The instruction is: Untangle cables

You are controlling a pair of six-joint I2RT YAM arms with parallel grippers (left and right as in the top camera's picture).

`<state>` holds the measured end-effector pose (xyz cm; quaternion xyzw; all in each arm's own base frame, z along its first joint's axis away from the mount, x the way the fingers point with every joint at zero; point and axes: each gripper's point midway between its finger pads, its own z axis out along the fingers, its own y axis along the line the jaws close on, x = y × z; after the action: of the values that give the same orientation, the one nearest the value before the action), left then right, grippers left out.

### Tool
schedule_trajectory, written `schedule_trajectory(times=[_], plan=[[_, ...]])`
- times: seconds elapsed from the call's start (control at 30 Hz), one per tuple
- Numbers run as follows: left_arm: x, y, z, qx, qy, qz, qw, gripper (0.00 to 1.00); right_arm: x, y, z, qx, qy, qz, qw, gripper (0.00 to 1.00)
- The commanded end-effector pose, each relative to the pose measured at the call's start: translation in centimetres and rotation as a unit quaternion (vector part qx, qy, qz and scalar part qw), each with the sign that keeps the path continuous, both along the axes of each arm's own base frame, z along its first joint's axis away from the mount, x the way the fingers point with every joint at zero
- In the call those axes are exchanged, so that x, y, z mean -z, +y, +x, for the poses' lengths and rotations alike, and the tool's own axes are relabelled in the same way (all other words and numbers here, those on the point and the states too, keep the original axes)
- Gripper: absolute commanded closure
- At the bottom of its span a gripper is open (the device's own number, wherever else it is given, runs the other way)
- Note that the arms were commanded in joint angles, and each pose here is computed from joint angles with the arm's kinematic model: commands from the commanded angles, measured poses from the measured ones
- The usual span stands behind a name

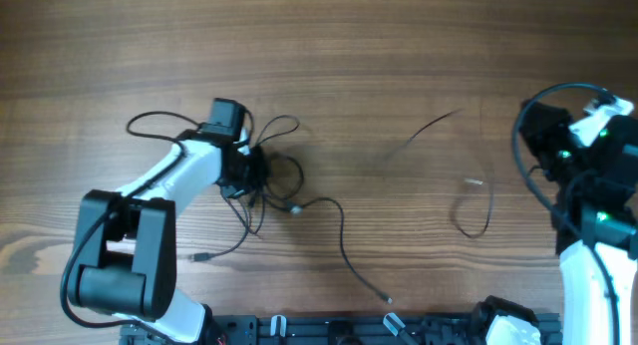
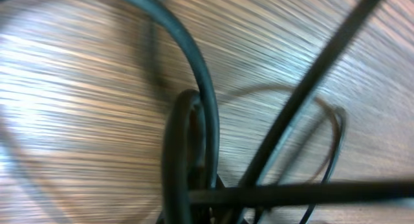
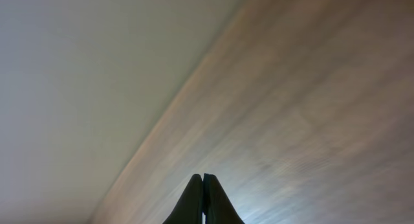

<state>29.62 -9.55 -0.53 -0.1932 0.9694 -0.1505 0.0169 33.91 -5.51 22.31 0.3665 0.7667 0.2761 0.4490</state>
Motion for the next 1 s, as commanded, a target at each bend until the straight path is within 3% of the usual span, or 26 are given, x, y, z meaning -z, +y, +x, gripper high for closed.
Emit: schedule_trajectory(times=[0.0, 0.13, 0.2, 0.3, 0.4, 0.5, 0.67, 0.73, 0.87, 0.97], plan=[[1.1, 5.5, -0.5, -0.061, 0.026, 0.052, 0.996, 0.96, 3.3, -3.1, -0.2, 0.022, 0.053, 0.015, 0.998, 0.96], [1.0, 8.1, -1.1, -0.116, 0.047, 0.028, 0.992, 0.96, 8.9, -4.7, -0.7, 0.037, 0.136, 0.061, 0.988, 0.96], [0.5, 6.2, -0.7, -0.103, 0.043, -0.023, 0.994, 0.96, 9.8, -1.7, 0.2, -0.061, 0.127, 0.086, 0.986, 0.91], [-0.4, 2.6, 0.3, -0.041, 0.008, -0.086, 0.995, 0.96, 10.7, 3.6, 0.6, -0.209, 0.105, 0.083, 0.969, 0.56], [-0.4, 0.4, 0.2, -0.001, 0.001, -0.080, 0.997, 0.96, 12.6, 9.4, -0.2, -0.322, 0.120, 0.051, 0.938, 0.40], [0.2, -0.5, -0.7, 0.030, 0.007, -0.040, 0.999, 0.96, 14.8, 16.0, -1.1, -0.407, 0.149, -0.003, 0.901, 0.39], [0.2, -1.3, -1.0, 0.046, 0.007, -0.036, 0.998, 0.96, 17.5, 21.4, -1.6, -0.440, 0.164, -0.184, 0.863, 0.34], [0.2, -1.3, -1.0, 0.046, 0.007, -0.036, 0.998, 0.96, 17.6, 23.1, -1.7, -0.436, 0.158, -0.222, 0.858, 0.34], [0.2, -1.3, -1.0, 0.046, 0.008, -0.036, 0.998, 0.96, 17.0, 26.2, -2.1, -0.405, 0.151, -0.207, 0.878, 0.34], [0.3, -1.3, -1.1, 0.046, 0.010, -0.036, 0.998, 0.96, 17.2, 27.1, -2.8, -0.429, 0.142, -0.234, 0.861, 0.33]])
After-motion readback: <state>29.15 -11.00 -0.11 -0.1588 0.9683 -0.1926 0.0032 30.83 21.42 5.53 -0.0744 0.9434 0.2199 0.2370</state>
